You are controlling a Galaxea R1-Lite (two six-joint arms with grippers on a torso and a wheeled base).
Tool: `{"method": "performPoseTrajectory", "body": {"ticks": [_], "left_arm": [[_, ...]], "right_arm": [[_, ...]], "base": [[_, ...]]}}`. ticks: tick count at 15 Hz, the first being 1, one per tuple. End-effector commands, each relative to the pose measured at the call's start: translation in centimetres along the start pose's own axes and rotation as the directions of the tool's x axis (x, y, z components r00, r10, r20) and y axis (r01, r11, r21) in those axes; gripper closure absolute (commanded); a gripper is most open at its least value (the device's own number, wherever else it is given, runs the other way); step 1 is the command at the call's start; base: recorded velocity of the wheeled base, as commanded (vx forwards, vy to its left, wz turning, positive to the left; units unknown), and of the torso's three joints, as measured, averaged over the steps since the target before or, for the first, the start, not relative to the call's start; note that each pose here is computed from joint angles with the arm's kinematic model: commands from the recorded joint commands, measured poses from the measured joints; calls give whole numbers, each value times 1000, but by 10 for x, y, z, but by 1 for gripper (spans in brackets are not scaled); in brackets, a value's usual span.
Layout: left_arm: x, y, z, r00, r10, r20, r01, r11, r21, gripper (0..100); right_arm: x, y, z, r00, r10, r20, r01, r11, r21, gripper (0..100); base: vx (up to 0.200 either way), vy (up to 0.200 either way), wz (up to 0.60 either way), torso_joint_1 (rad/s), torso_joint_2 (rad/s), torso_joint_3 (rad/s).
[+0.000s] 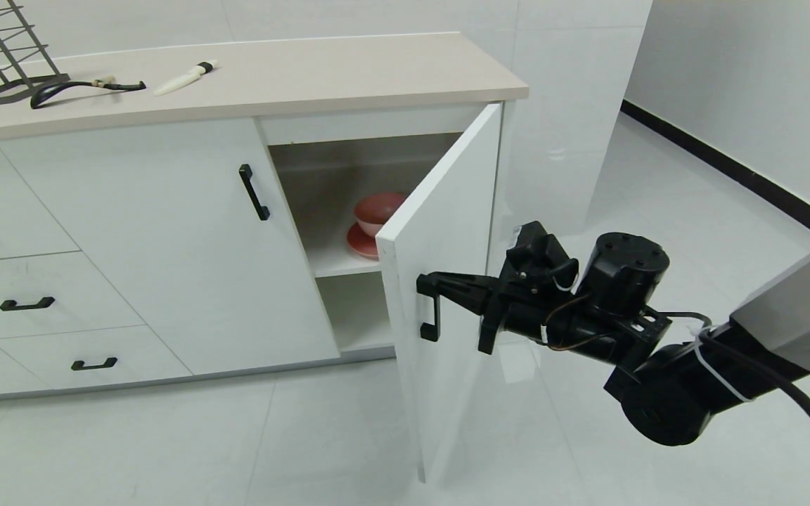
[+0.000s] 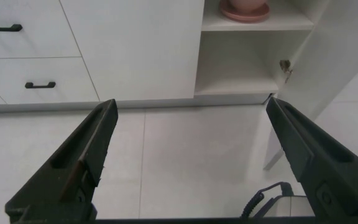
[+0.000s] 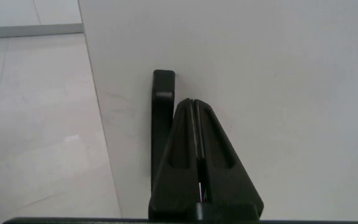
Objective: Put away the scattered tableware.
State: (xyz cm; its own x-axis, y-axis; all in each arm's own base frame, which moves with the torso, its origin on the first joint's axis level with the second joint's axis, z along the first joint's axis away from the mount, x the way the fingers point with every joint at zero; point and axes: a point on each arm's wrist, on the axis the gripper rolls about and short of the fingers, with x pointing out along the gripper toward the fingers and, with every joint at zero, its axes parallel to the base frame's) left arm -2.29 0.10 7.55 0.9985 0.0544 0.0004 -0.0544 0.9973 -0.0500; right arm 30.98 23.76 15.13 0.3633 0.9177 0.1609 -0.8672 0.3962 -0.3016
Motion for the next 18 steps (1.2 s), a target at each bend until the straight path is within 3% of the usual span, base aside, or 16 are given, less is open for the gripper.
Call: {"method": "performPoseTrajectory", "body": {"ticks": [1,11,15,18], "left_arm": [[0,0,0,1000,1,0,-1,1000,-1,0],[0,0,0,1000,1,0,-1,1000,-1,0],[0,0,0,1000,1,0,-1,1000,-1,0],[0,0,0,1000,1,0,-1,1000,-1,0]], "right_arm": [[13,-3,-15,1000,3,0,-3,1000,5,100],[64,-28,-39,992,-17,128,23,999,-41,100],[84,-40,-32,963,-141,229,147,989,-10,100],[84,-40,-34,959,-167,228,167,986,19,100]], "base": [[0,0,0,0,0,0],[0,0,0,0,0,0],[0,0,0,0,0,0],[0,0,0,0,0,0]]}}
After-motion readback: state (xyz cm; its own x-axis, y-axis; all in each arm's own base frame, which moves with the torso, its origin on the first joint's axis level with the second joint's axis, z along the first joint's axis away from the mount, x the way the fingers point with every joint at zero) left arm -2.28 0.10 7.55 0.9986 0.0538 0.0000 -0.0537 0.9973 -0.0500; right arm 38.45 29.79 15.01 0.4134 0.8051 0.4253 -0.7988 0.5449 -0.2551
